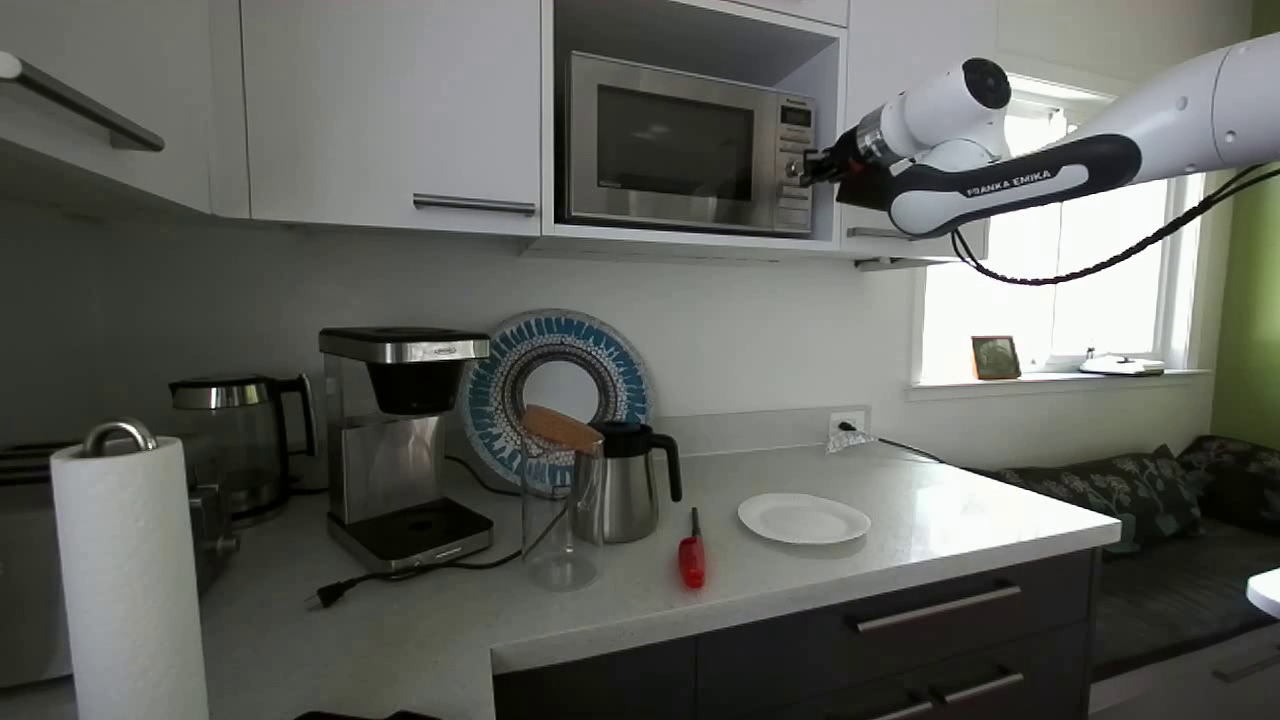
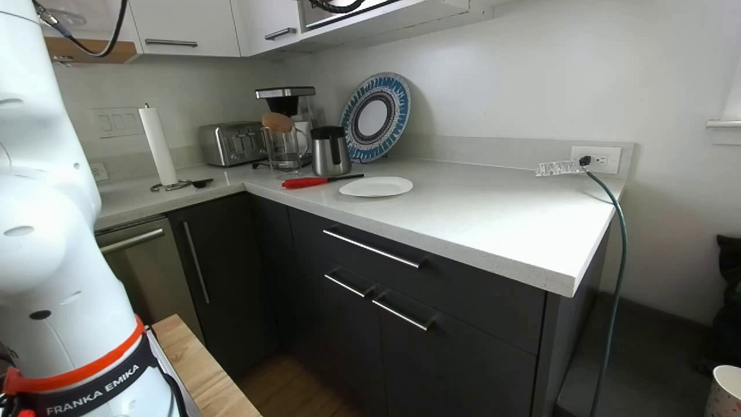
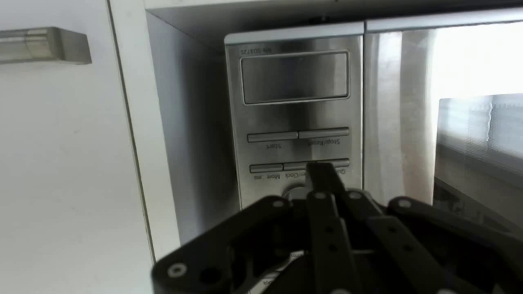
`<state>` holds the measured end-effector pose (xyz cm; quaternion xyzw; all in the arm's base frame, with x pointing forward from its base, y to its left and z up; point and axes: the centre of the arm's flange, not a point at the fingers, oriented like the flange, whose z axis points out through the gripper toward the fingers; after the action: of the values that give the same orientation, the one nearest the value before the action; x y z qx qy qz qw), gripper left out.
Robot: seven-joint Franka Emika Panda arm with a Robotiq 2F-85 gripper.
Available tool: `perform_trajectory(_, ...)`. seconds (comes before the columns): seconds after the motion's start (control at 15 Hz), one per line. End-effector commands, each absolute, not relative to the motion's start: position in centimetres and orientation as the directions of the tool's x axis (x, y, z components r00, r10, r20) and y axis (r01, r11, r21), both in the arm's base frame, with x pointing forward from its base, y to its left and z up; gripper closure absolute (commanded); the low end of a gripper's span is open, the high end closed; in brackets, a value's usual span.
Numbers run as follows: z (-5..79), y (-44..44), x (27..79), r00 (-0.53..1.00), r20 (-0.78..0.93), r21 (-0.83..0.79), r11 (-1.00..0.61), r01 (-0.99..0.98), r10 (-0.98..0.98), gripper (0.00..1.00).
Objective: Push one button on the microwave
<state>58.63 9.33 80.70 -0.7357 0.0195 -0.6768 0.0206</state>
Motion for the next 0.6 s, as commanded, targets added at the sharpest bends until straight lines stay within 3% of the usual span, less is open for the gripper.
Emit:
perform_trajectory(0.0, 81.0, 10.7, 60.5, 0.086, 0.995, -0.058, -0.998, -0.007, -0.058, 1.00)
perform_trajectory(0.53, 81.1, 11.1, 61.9, 0.094, 0.995, -0.018, -0.999, -0.033, -0.021, 1.00)
